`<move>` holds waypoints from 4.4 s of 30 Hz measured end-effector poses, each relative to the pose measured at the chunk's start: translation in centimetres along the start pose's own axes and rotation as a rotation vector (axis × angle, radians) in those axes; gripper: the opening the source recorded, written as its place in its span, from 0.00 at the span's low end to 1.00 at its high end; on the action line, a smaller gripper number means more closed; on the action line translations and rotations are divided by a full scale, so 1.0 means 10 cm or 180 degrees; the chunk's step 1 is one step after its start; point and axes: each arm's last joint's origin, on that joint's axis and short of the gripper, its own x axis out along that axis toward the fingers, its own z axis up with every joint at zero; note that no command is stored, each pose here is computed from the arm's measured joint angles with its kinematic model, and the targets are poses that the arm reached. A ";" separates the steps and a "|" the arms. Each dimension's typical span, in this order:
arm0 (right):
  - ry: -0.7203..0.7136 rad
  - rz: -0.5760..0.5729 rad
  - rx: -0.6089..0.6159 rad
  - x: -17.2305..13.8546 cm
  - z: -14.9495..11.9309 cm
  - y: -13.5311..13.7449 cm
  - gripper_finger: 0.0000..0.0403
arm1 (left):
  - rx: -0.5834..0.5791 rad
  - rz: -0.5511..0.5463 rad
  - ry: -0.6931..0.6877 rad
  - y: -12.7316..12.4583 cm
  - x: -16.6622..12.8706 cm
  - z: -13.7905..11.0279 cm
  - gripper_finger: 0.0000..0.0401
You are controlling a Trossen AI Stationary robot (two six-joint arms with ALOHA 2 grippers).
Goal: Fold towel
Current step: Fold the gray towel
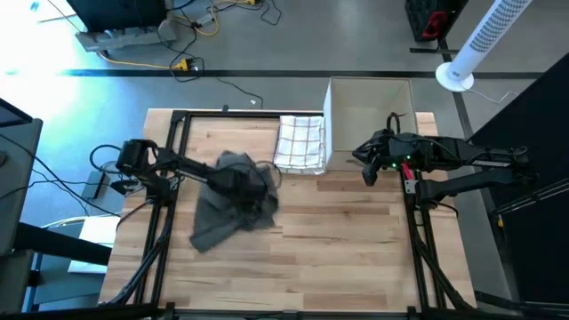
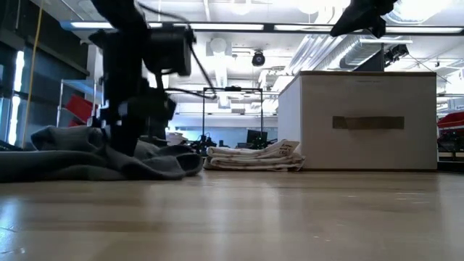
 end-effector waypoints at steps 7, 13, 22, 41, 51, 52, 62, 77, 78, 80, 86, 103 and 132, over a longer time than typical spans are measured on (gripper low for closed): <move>-0.0001 0.0003 -0.0259 0.00 0.00 0.00 0.00 | -0.0121 -0.0611 -0.0074 -0.63 0.21 -0.02 0.00; 0.0004 0.0018 -0.0368 0.00 0.00 0.00 0.00 | 0.0322 -0.0851 -0.0203 -1.08 0.32 0.20 0.00; 0.0050 0.0014 -0.0390 0.00 -0.01 0.00 0.00 | 0.0662 -0.0459 -0.0538 -0.99 0.07 0.65 0.00; 0.0496 -0.0155 -0.0311 0.18 -0.32 -0.06 0.00 | 0.1724 -0.0124 -0.0781 -1.00 -0.85 1.02 0.14; 0.0687 -0.0081 -0.0036 0.42 -0.64 -0.08 0.00 | 0.2282 0.1348 -0.0486 -0.70 -1.01 0.94 0.27; 0.0712 -0.0057 0.0026 0.43 -0.67 -0.08 0.00 | 0.2394 0.1426 -0.0479 -0.68 -1.04 0.94 0.27; 0.0781 0.0450 0.0651 0.55 -0.78 0.12 0.00 | 0.2696 0.0631 -0.0059 -0.02 -1.08 1.21 0.11; 0.0745 0.0420 0.1445 0.91 -1.13 0.93 0.00 | 0.2840 0.0167 -0.0189 0.68 -0.91 1.02 0.00; 0.0786 0.0421 0.1440 0.94 -1.15 0.99 0.00 | 0.2856 0.0149 -0.0137 0.70 -0.86 0.99 0.00; 0.0893 0.0404 0.1388 1.00 -1.21 1.11 0.00 | 0.2878 0.0153 -0.0044 0.73 -0.76 0.93 0.00; 0.1157 0.0390 0.1157 1.20 -1.30 1.37 0.00 | 0.2972 0.0099 -0.0020 0.73 -0.46 0.77 0.00; 0.1045 0.0156 0.1100 1.59 -1.51 1.43 0.00 | 0.2713 -0.0275 0.0098 0.76 -0.06 0.43 0.00; 0.1336 -0.0323 0.1139 1.23 -1.34 1.14 0.00 | 0.2240 -0.0318 0.0139 0.41 0.13 -0.06 0.00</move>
